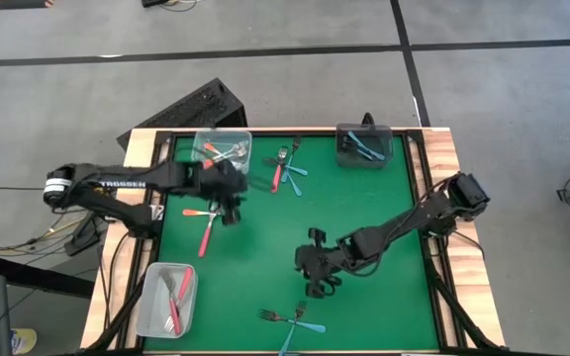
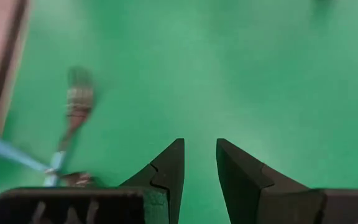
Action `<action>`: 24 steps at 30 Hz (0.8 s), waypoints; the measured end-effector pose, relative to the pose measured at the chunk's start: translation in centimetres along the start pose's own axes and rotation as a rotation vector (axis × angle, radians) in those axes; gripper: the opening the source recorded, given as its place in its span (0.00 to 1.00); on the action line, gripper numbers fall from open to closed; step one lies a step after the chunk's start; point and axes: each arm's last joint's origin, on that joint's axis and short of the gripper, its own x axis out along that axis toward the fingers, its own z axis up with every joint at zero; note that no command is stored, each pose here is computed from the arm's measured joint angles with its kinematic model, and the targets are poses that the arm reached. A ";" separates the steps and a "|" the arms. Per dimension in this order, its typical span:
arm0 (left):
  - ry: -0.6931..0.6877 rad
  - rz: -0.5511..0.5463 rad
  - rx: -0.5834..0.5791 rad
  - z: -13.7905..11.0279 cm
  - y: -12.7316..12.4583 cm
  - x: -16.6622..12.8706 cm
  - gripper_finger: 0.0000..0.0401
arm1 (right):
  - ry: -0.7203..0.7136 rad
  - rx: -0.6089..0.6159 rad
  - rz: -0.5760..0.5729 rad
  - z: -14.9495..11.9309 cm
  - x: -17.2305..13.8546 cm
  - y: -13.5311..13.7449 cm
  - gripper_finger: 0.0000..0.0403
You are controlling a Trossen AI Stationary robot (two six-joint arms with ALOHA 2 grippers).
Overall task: Sort silverware by color (type)
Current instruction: Put the blue fork into the black bin
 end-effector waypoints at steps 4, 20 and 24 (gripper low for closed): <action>-0.025 -0.099 0.018 -0.1 -4.1 -0.3 0.20 | 0.003 0.112 0.028 -0.3 -0.2 0.9 0.29; -0.321 -0.323 0.011 -3.4 -15.1 0.9 0.31 | 0.171 0.269 0.216 -3.7 4.5 3.8 0.52; -0.274 -0.290 -0.001 -4.4 -16.0 1.5 0.36 | 0.207 0.294 0.207 -4.4 5.3 3.8 0.54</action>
